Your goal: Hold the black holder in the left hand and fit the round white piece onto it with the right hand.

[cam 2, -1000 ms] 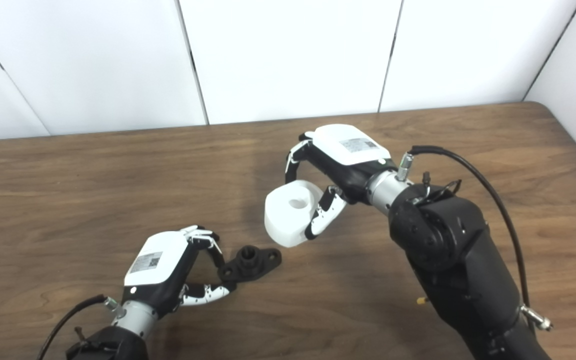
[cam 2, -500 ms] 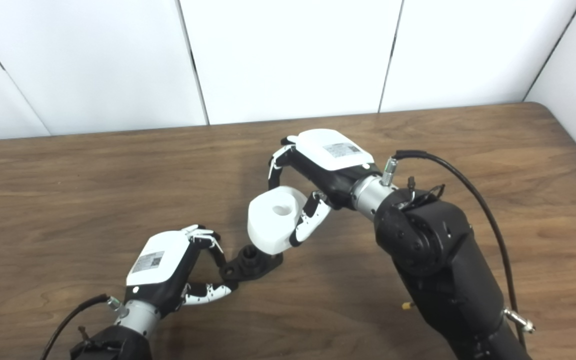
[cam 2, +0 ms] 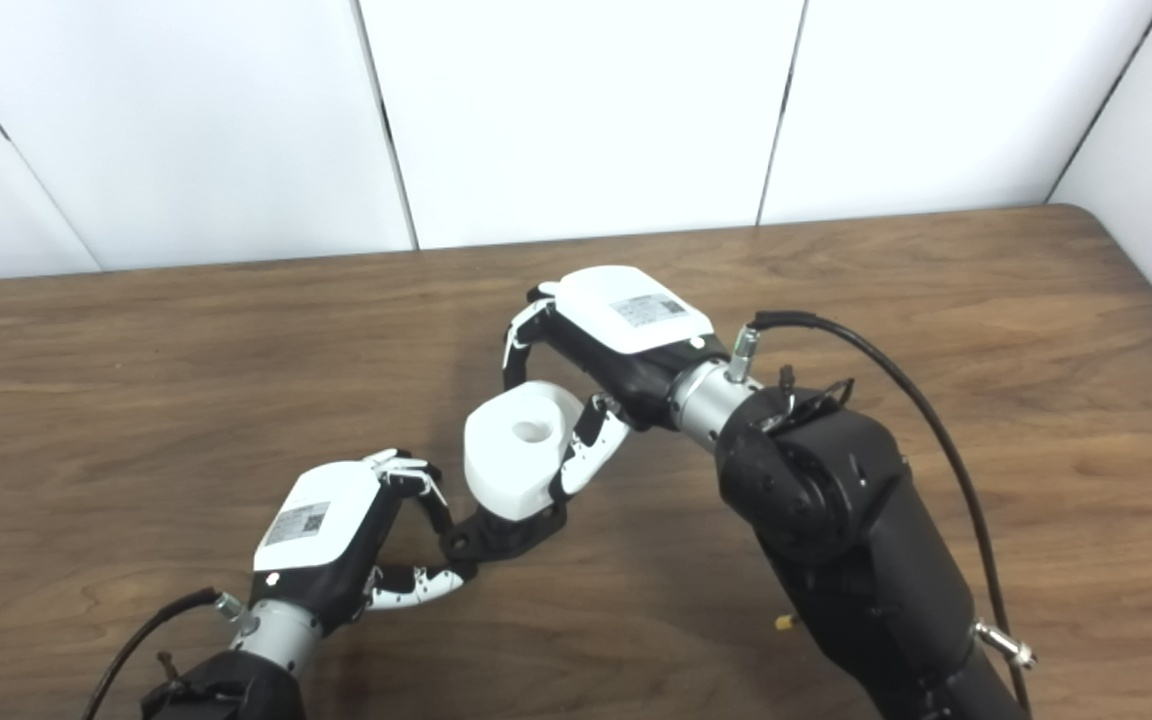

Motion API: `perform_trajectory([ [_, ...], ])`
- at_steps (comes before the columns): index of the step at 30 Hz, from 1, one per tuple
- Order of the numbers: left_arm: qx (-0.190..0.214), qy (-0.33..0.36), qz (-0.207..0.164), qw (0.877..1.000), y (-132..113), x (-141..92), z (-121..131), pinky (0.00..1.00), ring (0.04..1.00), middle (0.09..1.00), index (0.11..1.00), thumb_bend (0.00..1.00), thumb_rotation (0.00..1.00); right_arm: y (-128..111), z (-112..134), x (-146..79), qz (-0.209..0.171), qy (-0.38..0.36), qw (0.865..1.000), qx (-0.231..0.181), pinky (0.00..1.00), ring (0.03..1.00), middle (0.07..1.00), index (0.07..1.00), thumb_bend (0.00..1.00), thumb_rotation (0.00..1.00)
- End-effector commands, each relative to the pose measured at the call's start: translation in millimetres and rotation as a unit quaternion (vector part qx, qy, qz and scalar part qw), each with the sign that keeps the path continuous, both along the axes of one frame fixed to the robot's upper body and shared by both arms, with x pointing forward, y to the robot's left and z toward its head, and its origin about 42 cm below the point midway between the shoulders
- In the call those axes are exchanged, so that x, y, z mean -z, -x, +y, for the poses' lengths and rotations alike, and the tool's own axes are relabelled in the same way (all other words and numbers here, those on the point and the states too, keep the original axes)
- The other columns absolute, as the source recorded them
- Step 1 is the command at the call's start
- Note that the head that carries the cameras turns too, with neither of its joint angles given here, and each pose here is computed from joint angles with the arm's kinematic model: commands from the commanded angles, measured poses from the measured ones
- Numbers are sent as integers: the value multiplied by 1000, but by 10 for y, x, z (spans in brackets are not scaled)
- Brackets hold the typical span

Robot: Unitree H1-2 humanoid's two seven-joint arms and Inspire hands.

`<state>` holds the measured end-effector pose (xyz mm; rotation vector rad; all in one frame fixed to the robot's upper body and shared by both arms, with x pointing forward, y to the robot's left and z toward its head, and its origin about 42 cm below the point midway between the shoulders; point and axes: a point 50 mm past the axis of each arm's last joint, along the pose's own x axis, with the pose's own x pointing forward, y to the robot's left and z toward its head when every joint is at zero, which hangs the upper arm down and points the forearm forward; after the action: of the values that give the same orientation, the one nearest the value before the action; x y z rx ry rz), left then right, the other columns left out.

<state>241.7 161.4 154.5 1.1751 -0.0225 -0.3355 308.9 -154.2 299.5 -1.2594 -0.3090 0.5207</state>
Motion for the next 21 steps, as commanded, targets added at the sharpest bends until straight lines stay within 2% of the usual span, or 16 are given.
perform_trajectory([
  [1, 11, -11, 94, 995, 114, 284, -18, 847, 888, 787, 486, 520, 46, -22, 25, -140, -40, -5, 999, -6, 937, 928, 794, 482, 525, 135],
  [21, 14, -16, 93, 995, 109, 274, -10, 844, 887, 788, 486, 520, 47, -2, 87, 17, -19, -1, 1000, -10, 929, 935, 795, 482, 525, 135],
])
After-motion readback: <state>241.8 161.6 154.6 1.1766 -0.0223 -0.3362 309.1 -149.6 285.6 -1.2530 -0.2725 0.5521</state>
